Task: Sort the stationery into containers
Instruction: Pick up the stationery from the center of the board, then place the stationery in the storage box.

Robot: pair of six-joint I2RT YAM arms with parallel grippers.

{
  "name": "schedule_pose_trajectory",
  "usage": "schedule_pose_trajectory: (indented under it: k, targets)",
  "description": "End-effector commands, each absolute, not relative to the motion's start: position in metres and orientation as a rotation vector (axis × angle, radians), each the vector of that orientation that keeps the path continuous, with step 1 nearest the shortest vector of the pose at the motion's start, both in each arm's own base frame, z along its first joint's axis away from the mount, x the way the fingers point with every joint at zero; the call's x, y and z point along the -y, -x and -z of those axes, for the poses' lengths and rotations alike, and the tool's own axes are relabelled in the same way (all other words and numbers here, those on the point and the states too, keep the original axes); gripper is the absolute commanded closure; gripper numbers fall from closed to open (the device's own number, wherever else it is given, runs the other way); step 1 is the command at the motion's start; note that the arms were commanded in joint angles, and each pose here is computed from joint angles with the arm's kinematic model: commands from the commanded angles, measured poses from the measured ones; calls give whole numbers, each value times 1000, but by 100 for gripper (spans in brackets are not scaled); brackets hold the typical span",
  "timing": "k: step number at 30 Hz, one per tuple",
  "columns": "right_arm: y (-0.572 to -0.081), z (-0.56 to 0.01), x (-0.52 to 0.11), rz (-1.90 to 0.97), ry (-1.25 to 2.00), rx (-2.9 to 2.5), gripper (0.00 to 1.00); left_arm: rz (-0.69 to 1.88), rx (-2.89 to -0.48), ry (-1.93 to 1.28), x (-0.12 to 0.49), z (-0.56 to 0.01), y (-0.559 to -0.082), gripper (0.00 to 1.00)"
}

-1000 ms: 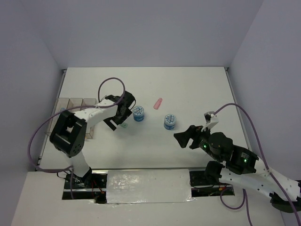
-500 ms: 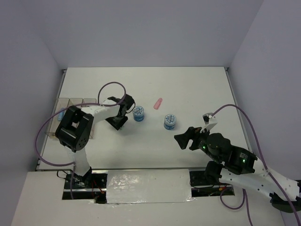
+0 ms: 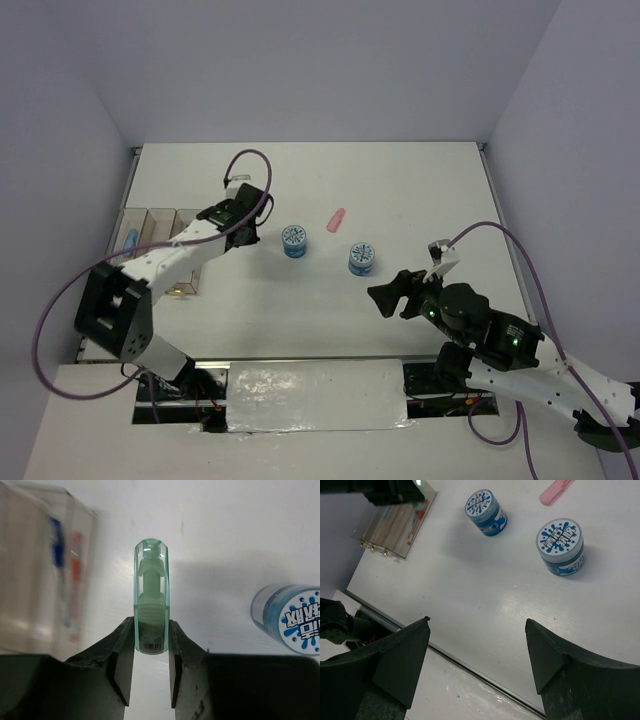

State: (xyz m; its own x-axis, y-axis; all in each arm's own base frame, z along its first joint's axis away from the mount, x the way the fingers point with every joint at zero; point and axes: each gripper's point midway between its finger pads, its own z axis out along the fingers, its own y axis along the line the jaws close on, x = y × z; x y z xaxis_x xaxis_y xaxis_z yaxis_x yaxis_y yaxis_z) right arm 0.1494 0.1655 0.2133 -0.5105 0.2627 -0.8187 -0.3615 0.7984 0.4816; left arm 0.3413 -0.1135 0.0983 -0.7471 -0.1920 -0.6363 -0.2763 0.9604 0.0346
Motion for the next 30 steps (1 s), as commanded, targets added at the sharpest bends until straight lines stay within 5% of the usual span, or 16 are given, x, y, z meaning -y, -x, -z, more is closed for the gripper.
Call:
schedule_pose_trajectory:
  k: [1,8,13,25,30]
  targets:
    - [-150,-224,-170,-817,76,-1900,16,-564,-2177,-165,54,-178,-360,100]
    - [-145,-228,-171,-863,107,-1869,16,-1034,-1748,181,-104,-243,-337,100]
    - [-136,-228,-177,-932,147,-1851,16,-1355,-1806,270,-172,-220,-326,100]
    - [-126,-218,-183,-1009,177,-1858,16,-1335,-2010,429,-204,-140,-334,100]
    - [-126,-229,-187,-1016,194,-1845,8,-1269,-2078,436,-202,-116,-340,80]
